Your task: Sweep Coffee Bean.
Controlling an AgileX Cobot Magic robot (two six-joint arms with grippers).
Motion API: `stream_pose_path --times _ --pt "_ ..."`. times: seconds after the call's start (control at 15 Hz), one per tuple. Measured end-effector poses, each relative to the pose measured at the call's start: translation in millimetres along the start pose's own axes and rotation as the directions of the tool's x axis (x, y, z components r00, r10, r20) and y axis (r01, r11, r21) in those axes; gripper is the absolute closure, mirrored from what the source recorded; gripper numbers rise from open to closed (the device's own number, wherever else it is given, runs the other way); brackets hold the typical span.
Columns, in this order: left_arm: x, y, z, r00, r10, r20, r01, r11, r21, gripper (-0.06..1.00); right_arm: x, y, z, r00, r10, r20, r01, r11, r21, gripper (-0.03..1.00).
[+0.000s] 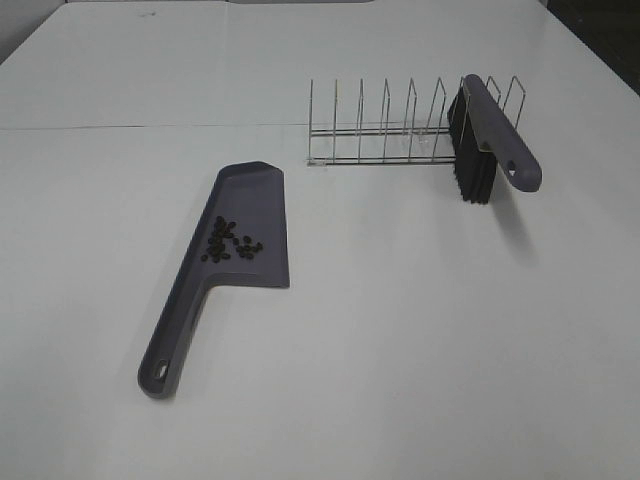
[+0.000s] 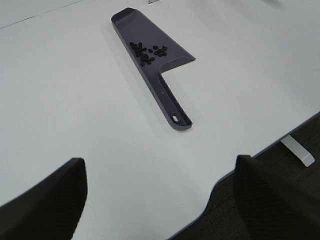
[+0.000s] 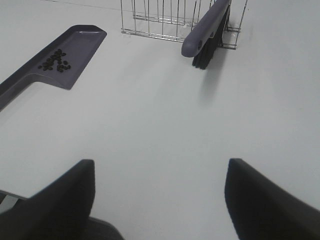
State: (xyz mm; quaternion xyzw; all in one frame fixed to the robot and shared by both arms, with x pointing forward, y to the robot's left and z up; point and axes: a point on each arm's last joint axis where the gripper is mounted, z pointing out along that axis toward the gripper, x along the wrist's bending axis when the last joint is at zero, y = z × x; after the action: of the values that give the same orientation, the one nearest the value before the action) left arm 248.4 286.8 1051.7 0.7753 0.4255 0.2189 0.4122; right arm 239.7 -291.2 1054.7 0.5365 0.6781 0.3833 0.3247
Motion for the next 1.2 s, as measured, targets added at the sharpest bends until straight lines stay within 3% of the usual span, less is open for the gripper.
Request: stream_pose_path --times 0.87,1.0,1.2 --pt "-2 -1 -3 1.000 0.005 0.002 -0.005 1.000 -0.024 0.21 0 0 0 1.000 0.000 0.000 0.000 1.000 0.000 0.36" --pt "-2 -4 -7 0.995 -0.046 -0.085 0.040 0.997 -0.065 0.21 0 0 0 1.000 0.004 0.007 -0.004 1.000 0.000 0.36" --pt "-4 -9 -14 0.960 -0.141 -0.240 0.109 0.984 -0.142 0.21 0 0 1 0.997 0.040 0.070 -0.040 0.999 0.001 0.36"
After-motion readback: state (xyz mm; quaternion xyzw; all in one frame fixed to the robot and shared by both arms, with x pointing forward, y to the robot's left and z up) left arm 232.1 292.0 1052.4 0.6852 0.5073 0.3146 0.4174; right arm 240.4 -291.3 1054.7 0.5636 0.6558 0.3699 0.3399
